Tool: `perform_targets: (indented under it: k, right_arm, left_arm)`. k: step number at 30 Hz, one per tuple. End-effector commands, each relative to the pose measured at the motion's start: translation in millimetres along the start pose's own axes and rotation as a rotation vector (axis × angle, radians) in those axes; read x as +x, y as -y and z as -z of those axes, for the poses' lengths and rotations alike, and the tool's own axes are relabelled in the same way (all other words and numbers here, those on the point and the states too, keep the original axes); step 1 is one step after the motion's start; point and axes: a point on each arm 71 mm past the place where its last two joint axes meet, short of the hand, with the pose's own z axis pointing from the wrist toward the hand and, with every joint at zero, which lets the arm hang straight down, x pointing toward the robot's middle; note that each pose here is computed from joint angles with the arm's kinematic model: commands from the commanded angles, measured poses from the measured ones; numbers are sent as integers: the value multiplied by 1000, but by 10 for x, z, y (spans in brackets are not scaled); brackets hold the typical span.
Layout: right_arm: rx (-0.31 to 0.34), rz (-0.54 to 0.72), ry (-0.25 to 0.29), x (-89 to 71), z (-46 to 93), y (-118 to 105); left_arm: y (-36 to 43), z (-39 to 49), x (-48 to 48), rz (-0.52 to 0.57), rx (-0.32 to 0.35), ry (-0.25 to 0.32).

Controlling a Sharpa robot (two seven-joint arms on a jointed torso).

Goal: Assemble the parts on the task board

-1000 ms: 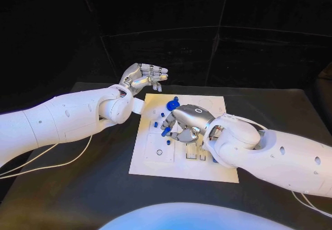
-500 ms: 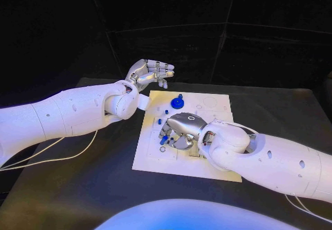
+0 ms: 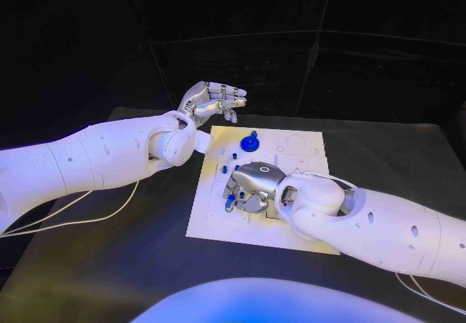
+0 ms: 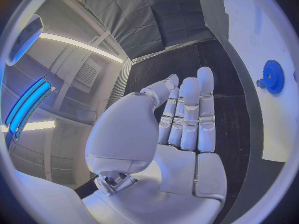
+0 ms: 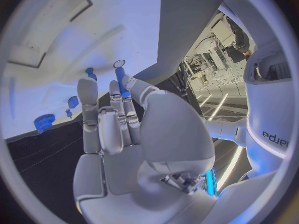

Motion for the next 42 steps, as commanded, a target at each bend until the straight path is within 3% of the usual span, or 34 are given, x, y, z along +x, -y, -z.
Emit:
perform_targets:
  k: [1,14,34,42]
  right_arm:
    - [-13,19,-18,12,-13,-12]
    - [-14,38,-57,58,-35,-32]
    - [3,55,-65,71,-58,-27]
    - [-2,46,-88,179,-63,-53]
  left_arm:
    - [14,-10,11,8,6,-10]
    - [11,-15,13,8,5,-10]
    - [7,-21,8,6,4,-7]
    - [7,-20,8,6,3,-7]
